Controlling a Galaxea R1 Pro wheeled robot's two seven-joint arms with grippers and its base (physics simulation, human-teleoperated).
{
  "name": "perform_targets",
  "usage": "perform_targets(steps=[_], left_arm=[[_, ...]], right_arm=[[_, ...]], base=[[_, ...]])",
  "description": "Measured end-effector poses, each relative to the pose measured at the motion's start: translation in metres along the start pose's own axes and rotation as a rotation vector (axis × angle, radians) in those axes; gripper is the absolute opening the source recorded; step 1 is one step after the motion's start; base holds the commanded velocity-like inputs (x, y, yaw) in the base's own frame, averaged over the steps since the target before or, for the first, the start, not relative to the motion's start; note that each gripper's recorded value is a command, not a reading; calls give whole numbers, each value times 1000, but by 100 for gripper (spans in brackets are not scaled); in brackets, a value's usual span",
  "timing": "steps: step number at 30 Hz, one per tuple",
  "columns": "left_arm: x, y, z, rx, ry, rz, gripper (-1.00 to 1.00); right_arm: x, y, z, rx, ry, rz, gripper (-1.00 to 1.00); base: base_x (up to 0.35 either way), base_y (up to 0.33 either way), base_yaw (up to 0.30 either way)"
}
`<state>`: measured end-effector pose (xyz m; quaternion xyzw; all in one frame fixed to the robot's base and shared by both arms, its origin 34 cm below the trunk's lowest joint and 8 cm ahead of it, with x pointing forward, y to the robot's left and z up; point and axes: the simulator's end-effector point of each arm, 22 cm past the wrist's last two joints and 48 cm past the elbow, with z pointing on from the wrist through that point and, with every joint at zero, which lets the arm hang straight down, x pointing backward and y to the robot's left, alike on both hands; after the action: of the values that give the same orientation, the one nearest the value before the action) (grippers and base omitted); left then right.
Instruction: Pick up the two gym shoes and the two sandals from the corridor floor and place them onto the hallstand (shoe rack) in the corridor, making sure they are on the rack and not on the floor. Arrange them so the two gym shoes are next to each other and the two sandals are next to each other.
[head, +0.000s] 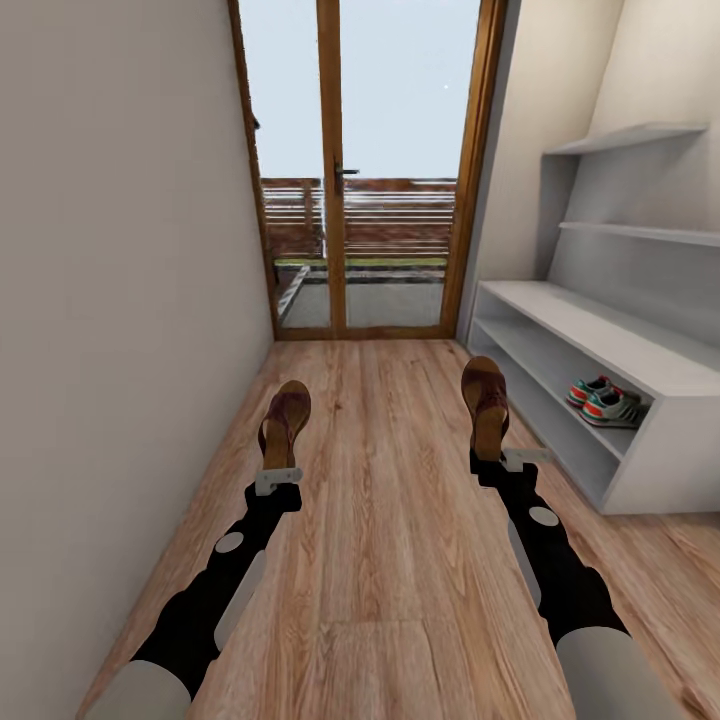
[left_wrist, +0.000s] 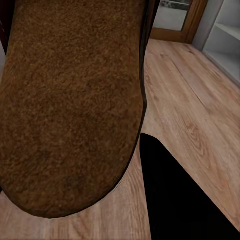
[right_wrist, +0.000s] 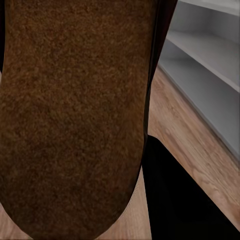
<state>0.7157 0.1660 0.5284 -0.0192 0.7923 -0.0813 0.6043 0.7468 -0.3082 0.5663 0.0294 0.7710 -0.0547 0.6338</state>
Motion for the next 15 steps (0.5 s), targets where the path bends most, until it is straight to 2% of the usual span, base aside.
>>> perform_targets(steps=[15], left_arm=[[0, 0, 0, 0, 0, 0, -100]], right_arm=[[0, 0, 0, 0, 0, -1, -100]], base=[[348, 0, 0]])
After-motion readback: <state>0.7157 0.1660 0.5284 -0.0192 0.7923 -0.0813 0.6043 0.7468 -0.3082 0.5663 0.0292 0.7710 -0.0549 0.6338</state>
